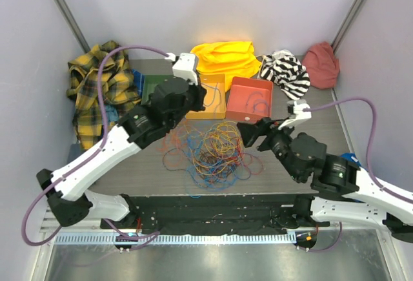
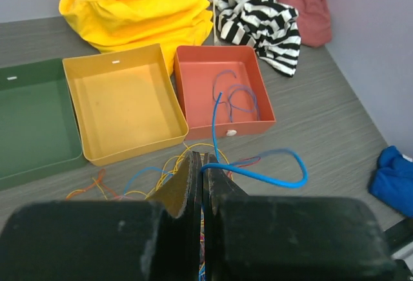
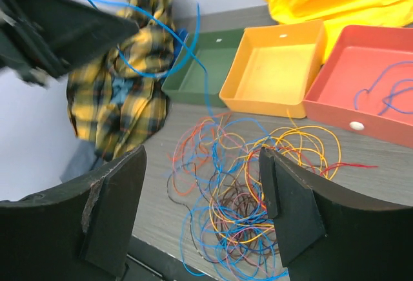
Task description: Untangle the cables
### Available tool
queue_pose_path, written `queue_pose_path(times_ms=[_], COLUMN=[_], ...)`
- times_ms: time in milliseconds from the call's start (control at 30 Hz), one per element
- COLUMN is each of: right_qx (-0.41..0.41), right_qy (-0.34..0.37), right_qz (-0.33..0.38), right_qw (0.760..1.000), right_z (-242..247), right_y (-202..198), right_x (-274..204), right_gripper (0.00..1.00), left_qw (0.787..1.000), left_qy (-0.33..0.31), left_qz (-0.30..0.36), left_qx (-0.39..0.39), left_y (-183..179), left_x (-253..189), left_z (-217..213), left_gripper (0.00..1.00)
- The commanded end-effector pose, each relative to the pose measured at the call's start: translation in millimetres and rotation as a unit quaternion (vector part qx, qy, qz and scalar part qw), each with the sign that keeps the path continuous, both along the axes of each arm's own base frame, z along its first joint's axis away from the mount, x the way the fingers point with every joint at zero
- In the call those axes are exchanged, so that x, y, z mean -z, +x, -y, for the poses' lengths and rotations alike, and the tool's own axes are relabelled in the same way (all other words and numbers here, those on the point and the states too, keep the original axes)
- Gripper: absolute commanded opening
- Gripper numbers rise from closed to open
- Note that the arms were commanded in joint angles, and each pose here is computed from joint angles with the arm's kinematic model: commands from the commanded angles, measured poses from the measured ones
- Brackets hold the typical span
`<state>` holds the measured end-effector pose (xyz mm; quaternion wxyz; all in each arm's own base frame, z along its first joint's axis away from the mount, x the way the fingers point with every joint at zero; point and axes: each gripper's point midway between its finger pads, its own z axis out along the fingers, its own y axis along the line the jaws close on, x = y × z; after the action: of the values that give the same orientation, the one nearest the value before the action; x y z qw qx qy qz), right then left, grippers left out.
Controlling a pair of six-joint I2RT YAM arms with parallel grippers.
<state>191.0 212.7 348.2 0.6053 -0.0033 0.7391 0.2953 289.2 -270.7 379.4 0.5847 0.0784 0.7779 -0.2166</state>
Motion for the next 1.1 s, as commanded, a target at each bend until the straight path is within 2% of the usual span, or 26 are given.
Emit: queue_pose_path(times_ms=[0,233,300,333,400,467,533,567,600,833,1067], right_qx=[0.063,0.094,0.098,0.098,0.100,0.101,0.102,0.103,0.107,0.123,0.123], right_qy=[0.032,0.036,0.037,0.032,0.031,0.031,0.028,0.028,0.026,0.025,0.013], right_qz=[-0.010,-0.004,-0.001,-0.001,0.001,0.002,0.003,0.003,0.004,0.008,0.008], right_qw=[0.997,0.995,0.995,0.995,0.994,0.994,0.994,0.994,0.994,0.992,0.992], right_z=[32.1,68.4,75.0,77.1,80.6,84.3,88.0,89.5,91.7,109.5,110.1], right_y=[2.9,-1.9,-3.3,-3.8,-4.4,-5.5,-6.4,-6.7,-6.5,-8.8,-8.8], right_x=[0.5,-0.5,-3.1,-1.6,-1.6,-1.8,-0.2,-0.4,0.8,3.6,12.2], right_gripper=[0.78,0.78,0.78,0.78,0.78,0.78,0.78,0.78,0.78,0.78,0.78], left_qw=[1.000,1.000,1.000,1.000,1.000,1.000,1.000,1.000,1.000,0.999,0.999], left_qy=[-0.012,0.008,0.004,0.016,0.006,0.014,0.000,0.009,-0.003,-0.012,-0.005], left_qz=[0.014,-0.001,0.004,-0.006,0.000,-0.007,0.004,-0.006,0.004,-0.014,-0.039], left_qx=[0.012,0.021,0.016,0.010,0.008,0.000,0.000,0.002,0.007,0.028,0.024], left_y=[19.2,60.6,73.4,85.5,97.5,115.6,128.2,137.1,140.7,169.5,191.8], left_x=[-4.5,26.0,19.1,33.7,26.1,39.3,25.8,42.4,28.8,63.2,122.4], left_z=[29.6,78.6,82.8,86.9,93.0,99.2,105.0,113.9,119.4,154.5,171.0], left_gripper=[0.00,0.00,0.00,0.00,0.00,0.00,0.00,0.00,0.00,0.00,0.00])
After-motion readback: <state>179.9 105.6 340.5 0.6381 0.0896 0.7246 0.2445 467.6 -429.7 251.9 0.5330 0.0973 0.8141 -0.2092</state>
